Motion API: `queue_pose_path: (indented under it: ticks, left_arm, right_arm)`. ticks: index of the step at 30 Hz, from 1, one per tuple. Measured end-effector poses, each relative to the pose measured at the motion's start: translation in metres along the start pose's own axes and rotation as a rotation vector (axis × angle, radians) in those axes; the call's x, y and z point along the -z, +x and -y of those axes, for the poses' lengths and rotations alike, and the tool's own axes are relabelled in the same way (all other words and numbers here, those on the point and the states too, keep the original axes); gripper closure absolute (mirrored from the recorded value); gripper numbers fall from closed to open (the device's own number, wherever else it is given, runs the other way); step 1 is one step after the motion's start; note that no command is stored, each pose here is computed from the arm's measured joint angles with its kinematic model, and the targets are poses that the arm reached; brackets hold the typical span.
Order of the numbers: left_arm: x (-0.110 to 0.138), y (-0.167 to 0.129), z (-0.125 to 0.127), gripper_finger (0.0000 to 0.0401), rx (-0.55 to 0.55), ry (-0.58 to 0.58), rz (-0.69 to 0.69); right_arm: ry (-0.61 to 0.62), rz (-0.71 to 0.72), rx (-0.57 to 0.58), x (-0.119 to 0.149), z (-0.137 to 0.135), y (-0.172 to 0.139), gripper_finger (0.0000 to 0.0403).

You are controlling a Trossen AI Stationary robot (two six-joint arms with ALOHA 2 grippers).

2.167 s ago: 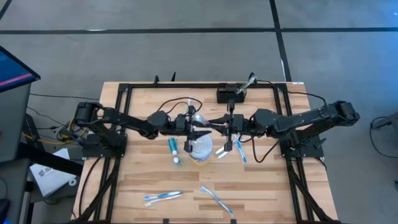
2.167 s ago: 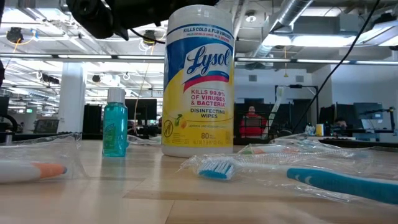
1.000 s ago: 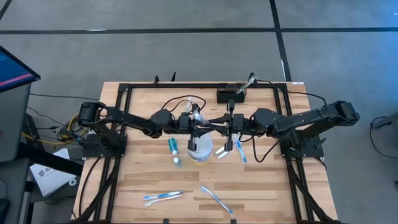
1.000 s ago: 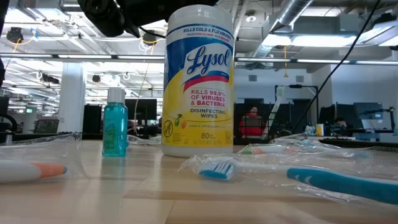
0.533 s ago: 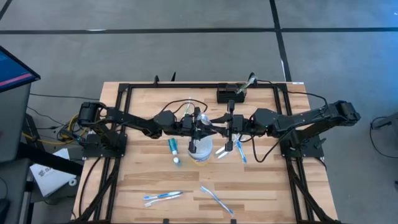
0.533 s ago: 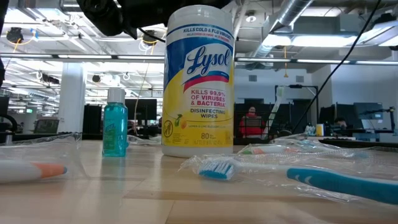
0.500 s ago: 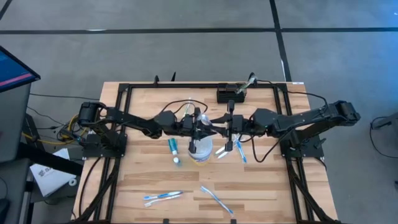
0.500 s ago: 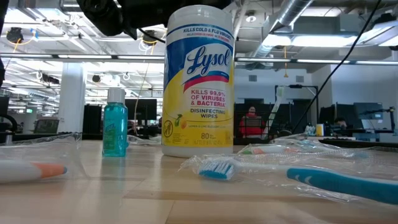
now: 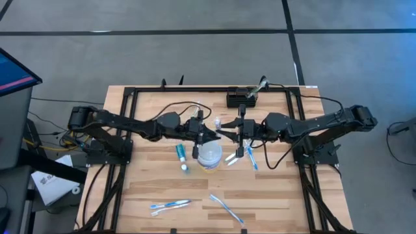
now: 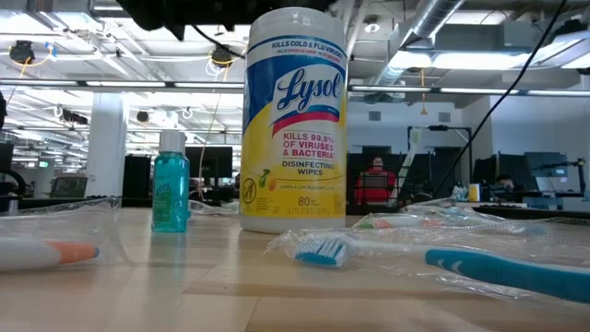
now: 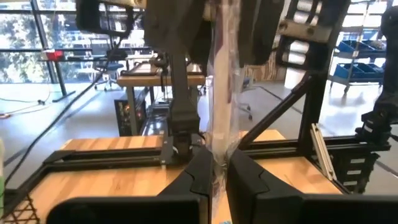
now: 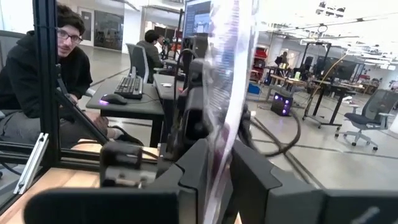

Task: Pick & Place toothbrushing station
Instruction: Put the right purple toothbrush into the black mesh organizer

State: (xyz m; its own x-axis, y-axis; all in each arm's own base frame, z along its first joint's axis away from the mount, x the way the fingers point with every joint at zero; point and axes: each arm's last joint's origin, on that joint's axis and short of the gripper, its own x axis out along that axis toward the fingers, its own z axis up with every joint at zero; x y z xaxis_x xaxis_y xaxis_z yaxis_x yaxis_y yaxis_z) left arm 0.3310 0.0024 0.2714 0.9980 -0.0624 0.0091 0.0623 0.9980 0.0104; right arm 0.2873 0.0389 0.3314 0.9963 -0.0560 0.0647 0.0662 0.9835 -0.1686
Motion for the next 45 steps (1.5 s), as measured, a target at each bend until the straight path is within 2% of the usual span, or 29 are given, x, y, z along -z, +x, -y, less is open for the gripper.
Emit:
queue_pose_path:
  ticks: [7, 11, 17, 21, 28, 32, 38, 45]
  left_arm:
    - [-0.007, -0.013, 0.000, 0.0391, -0.026, -0.004, -0.089]
    - [-0.008, -0.013, 0.001, 0.0391, -0.021, 0.000, -0.087]
    - [-0.007, -0.013, 0.001, 0.0391, -0.022, -0.001, -0.094]
    - [-0.007, -0.013, 0.001, 0.0391, -0.027, -0.003, -0.100]
    - [-0.005, -0.013, -0.001, 0.0391, -0.043, -0.013, -0.112]
    - [-0.005, -0.013, -0.001, 0.0391, -0.043, -0.012, -0.112]
    - [-0.003, -0.014, -0.002, 0.0391, -0.071, -0.006, -0.125]
    - [-0.003, -0.014, -0.001, 0.0391, -0.071, 0.003, -0.125]
  right_arm:
    - [0.002, 0.018, 0.000, -0.003, 0.000, 0.000, 0.0346]
    - [0.005, 0.040, -0.051, -0.008, 0.000, 0.001, 0.0346]
    - [0.002, 0.040, -0.063, -0.013, 0.001, 0.002, 0.0342]
    - [-0.004, 0.041, -0.069, -0.014, 0.002, 0.003, 0.0320]
    - [-0.002, 0.057, -0.078, -0.016, 0.002, 0.002, 0.0249]
    - [-0.004, 0.043, -0.009, -0.015, 0.005, 0.003, 0.0222]
    - [-0.003, 0.042, 0.039, -0.018, 0.013, 0.000, 0.0207]
    - [0.002, 0.069, 0.046, -0.028, 0.017, -0.010, 0.0215]
